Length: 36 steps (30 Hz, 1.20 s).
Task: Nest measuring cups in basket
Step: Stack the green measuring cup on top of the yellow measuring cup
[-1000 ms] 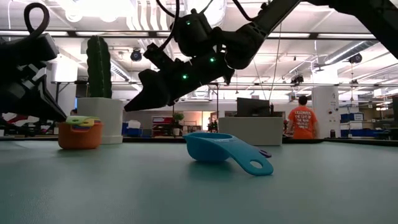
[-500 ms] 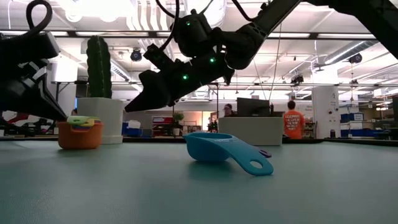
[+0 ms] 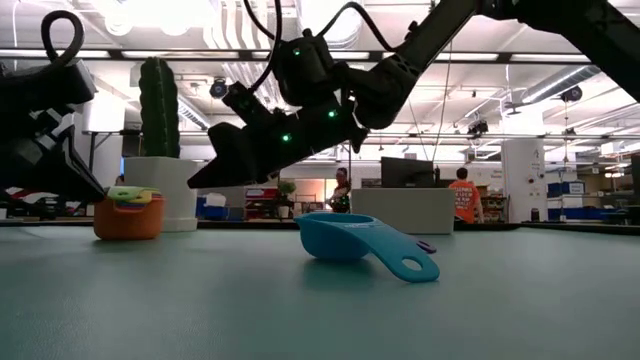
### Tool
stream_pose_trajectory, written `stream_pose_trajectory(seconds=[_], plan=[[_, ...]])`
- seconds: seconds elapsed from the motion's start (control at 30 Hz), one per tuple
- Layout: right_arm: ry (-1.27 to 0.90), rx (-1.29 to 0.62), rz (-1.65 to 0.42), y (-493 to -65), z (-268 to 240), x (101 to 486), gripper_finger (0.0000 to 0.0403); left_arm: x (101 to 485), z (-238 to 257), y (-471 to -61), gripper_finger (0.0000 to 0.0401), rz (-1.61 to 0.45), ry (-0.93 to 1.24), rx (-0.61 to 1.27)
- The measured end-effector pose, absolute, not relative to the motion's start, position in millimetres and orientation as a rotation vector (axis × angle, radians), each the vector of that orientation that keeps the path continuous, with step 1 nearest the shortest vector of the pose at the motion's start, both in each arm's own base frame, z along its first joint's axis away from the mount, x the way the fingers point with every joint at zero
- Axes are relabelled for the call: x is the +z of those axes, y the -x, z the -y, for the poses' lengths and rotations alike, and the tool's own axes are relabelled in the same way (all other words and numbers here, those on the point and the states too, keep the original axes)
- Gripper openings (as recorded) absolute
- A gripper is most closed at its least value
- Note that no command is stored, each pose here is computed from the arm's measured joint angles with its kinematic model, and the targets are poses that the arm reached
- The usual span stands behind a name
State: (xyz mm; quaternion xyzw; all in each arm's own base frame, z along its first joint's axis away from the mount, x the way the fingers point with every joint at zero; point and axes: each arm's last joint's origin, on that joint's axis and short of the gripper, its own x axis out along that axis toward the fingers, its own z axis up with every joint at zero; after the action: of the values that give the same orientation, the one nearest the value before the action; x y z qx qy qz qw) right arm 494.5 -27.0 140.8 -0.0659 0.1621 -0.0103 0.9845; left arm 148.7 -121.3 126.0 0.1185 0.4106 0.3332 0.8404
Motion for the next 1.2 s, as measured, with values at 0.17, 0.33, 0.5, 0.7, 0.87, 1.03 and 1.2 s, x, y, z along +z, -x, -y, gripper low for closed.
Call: stream_pose_trajectory(seconds=[0.17, 0.33, 0.5, 0.7, 0.87, 1.03, 1.2], plan=[[0.131, -0.020, -0.304, -501.8, 24.9, 135.8, 0.0008, 122.2, 121.4, -149.9, 0.0000, -0.858, -0.260, 0.718], [0.128, -0.018, -0.295, -509.4, 23.9, 129.4, 0.0008, 118.2, 121.7, -150.5, 0.0000, -0.857, -0.255, 0.734], [0.119, -0.017, -0.291, -516.7, 22.3, 123.6, 0.0008, 115.8, 122.0, -151.2, 0.0000, -0.859, -0.260, 0.738], [0.124, -0.012, -0.285, -521.7, 20.2, 121.4, 0.0008, 115.7, 122.5, -151.8, 0.0000, -0.854, -0.250, 0.735], [0.124, -0.011, -0.279, -522.3, 19.7, 122.7, 0.0008, 116.3, 122.6, -152.4, 0.0000, -0.841, -0.248, 0.734], [0.135, 0.000, -0.273, -522.5, 17.6, 123.2, 0.0008, 116.8, 122.6, -152.8, 0.0000, -0.822, -0.255, 0.735], [0.121, 0.029, -0.246, -523.2, 16.1, 125.6, 0.0008, 116.8, 122.7, -153.0, 0.0000, -0.819, -0.255, 0.735]])
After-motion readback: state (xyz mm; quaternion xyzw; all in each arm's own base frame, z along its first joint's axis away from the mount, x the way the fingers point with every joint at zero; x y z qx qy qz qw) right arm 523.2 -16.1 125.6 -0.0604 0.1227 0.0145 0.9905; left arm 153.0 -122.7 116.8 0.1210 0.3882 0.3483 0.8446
